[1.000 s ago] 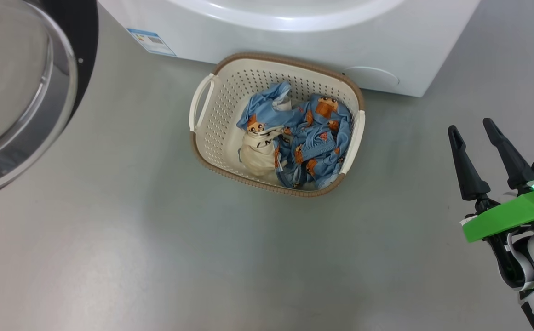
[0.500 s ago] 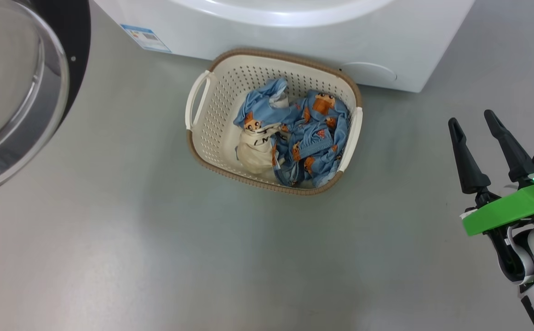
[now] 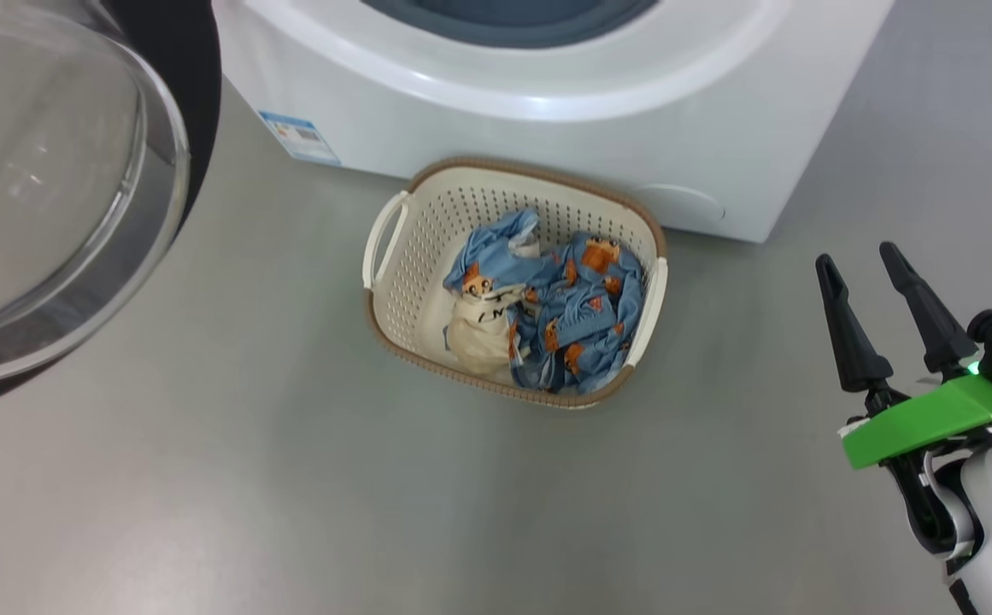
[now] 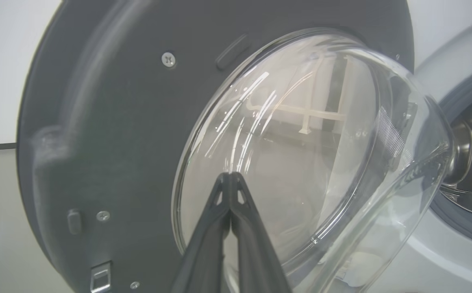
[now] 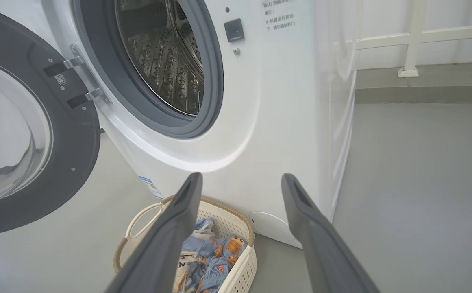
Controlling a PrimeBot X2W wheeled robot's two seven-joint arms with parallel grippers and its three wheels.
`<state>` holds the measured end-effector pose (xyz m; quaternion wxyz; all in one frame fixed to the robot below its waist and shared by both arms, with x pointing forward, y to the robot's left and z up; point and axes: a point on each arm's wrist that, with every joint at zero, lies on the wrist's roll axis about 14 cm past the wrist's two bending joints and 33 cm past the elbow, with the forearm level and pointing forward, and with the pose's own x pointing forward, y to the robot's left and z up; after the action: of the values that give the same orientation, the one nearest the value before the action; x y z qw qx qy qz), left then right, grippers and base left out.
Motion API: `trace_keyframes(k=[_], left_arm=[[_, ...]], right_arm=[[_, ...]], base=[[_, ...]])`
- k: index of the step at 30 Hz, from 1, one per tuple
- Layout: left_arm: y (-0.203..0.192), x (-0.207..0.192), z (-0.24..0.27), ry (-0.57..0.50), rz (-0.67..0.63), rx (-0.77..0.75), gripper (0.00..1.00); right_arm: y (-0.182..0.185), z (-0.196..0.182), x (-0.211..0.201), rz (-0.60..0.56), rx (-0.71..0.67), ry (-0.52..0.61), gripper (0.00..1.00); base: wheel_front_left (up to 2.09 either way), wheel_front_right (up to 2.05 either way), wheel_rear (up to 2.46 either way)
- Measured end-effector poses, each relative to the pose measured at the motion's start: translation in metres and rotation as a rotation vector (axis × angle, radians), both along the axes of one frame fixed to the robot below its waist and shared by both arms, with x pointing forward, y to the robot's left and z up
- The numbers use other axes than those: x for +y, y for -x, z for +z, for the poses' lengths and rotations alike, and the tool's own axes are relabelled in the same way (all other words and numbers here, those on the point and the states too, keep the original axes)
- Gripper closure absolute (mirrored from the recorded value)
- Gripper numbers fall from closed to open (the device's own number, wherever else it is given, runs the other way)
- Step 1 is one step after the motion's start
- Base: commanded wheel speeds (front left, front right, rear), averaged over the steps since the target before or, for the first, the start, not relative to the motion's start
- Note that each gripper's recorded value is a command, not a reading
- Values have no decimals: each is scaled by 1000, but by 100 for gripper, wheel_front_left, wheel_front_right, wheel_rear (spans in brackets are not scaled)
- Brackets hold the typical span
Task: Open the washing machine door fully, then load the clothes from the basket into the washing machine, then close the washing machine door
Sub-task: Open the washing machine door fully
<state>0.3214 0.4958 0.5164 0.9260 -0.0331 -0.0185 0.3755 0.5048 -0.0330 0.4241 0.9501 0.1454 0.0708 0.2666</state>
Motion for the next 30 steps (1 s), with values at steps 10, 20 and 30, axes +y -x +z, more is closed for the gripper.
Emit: trace_keyframes(k=[10,20,30], left_arm=[[5,-47,-6,37,-132,-44,0],[-31,-113,-3,46,-354,-79,0],[-59,-164,-13,89,-513,-83,0]], right_arm=[[19,24,-13,-40,-28,-6,0],[30,40,-42,-124,-50,-9,0],[44,49,-76,-217,-62,-5,0]], base=[[0,0,0],[0,0,0],[0,0,0]])
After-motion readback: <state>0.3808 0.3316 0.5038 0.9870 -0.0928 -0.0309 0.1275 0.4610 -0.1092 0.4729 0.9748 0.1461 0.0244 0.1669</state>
